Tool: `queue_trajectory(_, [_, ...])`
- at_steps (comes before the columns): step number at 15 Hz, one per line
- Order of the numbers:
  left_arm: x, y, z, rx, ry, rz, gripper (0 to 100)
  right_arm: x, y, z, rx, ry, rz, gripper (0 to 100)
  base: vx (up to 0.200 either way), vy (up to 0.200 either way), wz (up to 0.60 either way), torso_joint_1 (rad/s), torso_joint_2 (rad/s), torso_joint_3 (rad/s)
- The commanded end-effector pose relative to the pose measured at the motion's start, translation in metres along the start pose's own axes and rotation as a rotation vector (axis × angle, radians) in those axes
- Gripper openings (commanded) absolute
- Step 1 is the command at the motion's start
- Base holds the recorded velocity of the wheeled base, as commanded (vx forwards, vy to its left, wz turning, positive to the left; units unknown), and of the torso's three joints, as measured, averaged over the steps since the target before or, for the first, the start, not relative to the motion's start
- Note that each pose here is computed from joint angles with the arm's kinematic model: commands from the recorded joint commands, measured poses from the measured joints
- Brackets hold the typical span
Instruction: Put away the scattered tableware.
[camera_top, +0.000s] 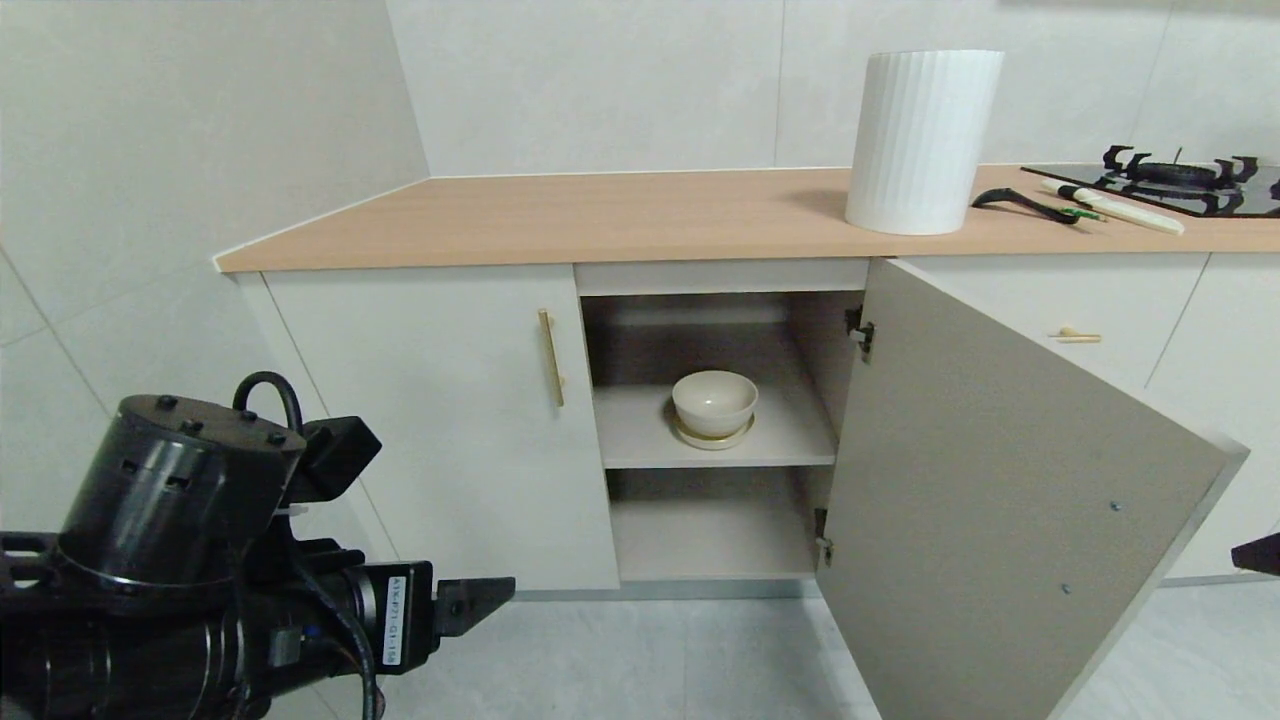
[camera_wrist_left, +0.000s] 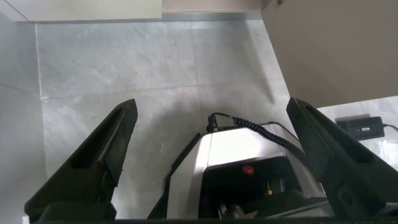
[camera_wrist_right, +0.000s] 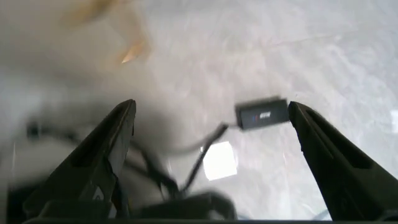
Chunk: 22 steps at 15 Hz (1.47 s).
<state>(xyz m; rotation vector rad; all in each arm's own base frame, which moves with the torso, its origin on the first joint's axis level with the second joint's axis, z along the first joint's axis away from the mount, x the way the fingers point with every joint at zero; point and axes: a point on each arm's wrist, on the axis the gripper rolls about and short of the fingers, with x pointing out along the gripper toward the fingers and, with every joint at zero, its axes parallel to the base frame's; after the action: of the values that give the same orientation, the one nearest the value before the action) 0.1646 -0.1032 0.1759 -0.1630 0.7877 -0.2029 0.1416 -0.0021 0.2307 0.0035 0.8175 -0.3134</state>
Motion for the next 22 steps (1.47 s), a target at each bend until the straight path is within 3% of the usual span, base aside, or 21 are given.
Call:
queue_trajectory(1, [0.001,0.000,0.000,0.000,0.002,0.001,100,0.008,-0.007,0.005,0.048,-0.002,-0.037,100,0.000,0.000,0.00,0.000,0.00,0.000])
queue_trajectory(11, [0.001,0.000,0.000,0.000,0.003,0.000,100,0.069,0.000,0.012,0.083,0.036,-0.035,100,0.000,0.000,0.00,0.000,0.00,0.000])
queue_trajectory(17, [0.001,0.000,0.000,0.000,0.003,0.000,100,0.077,0.030,-0.001,0.003,-0.010,0.071,100,0.000,0.000,0.00,0.000,0.00,0.000])
queue_trajectory(22, [0.000,0.000,0.000,0.000,0.001,-0.001,100,0.070,0.054,-0.007,0.015,-0.019,0.163,100,0.000,0.000,0.00,0.000,0.00,0.000])
